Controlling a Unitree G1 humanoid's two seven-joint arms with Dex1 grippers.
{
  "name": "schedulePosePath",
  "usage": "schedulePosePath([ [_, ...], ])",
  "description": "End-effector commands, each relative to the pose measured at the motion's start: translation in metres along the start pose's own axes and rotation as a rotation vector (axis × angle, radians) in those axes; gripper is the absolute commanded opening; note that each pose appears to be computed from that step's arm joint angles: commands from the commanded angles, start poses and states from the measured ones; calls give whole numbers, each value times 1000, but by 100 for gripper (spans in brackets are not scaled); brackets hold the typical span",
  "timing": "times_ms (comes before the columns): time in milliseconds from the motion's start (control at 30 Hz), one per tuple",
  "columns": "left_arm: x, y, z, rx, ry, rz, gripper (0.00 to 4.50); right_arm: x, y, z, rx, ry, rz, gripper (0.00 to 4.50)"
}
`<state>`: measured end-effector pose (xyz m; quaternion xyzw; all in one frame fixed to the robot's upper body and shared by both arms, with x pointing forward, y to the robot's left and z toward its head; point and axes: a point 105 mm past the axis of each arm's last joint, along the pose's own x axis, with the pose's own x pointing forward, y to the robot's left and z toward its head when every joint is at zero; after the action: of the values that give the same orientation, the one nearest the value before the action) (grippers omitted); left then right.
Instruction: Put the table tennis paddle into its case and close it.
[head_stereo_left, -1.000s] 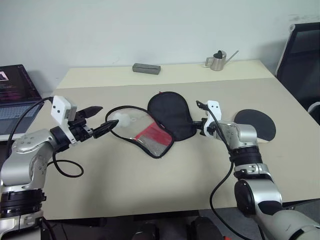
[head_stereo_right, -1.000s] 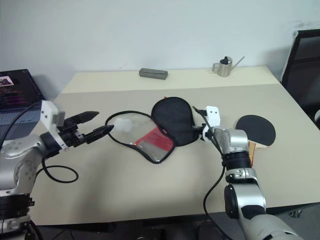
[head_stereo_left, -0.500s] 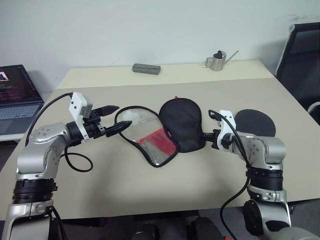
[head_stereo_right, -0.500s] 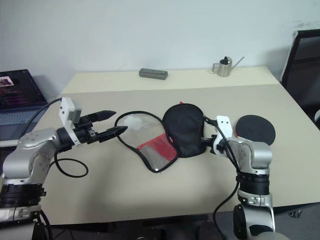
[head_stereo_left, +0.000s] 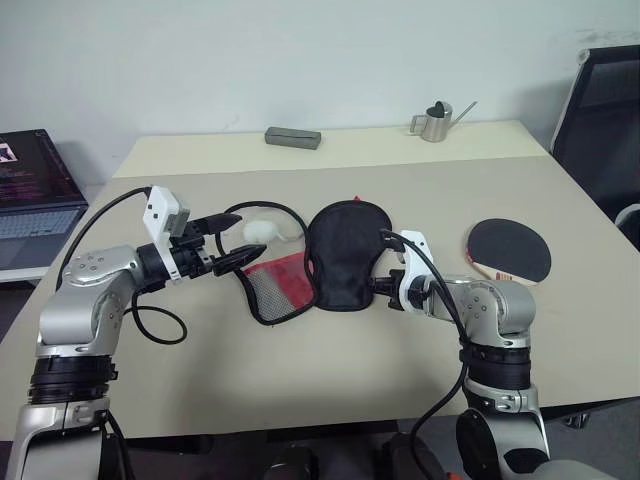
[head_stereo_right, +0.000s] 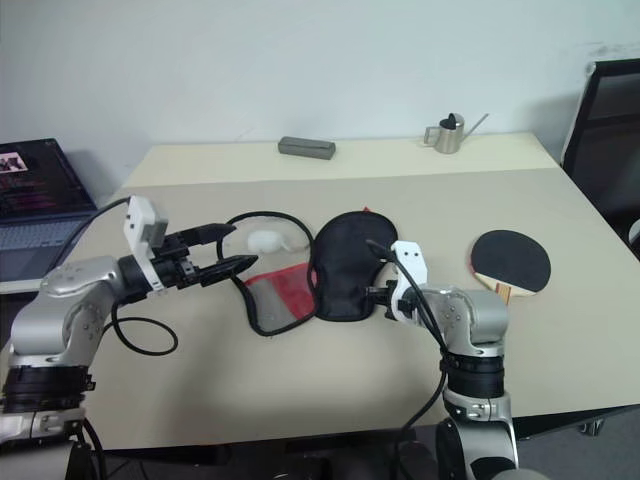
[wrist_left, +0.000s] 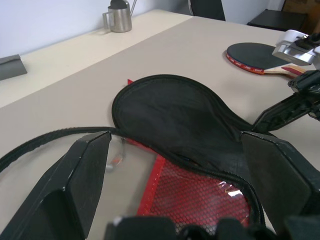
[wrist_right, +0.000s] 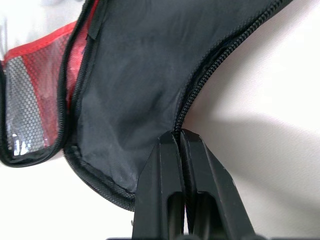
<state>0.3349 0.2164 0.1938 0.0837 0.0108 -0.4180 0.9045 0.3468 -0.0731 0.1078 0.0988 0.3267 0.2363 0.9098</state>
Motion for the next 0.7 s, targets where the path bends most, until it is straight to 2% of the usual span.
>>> schedulePosePath([
  [33,-8,2,16,53,-31,20,450,-5,-9,13,-32,-54,-27,3],
  [300,-3,1,16,49,-39,15,450,-14,-32,16,-34,-71,-102,3],
  [600,2,1,17,53,-42,5,450,-12,-7,9,42,-56,-4,3],
  [700,3,1,17,55,-43,6,450,-13,-9,10,56,-73,-31,69],
])
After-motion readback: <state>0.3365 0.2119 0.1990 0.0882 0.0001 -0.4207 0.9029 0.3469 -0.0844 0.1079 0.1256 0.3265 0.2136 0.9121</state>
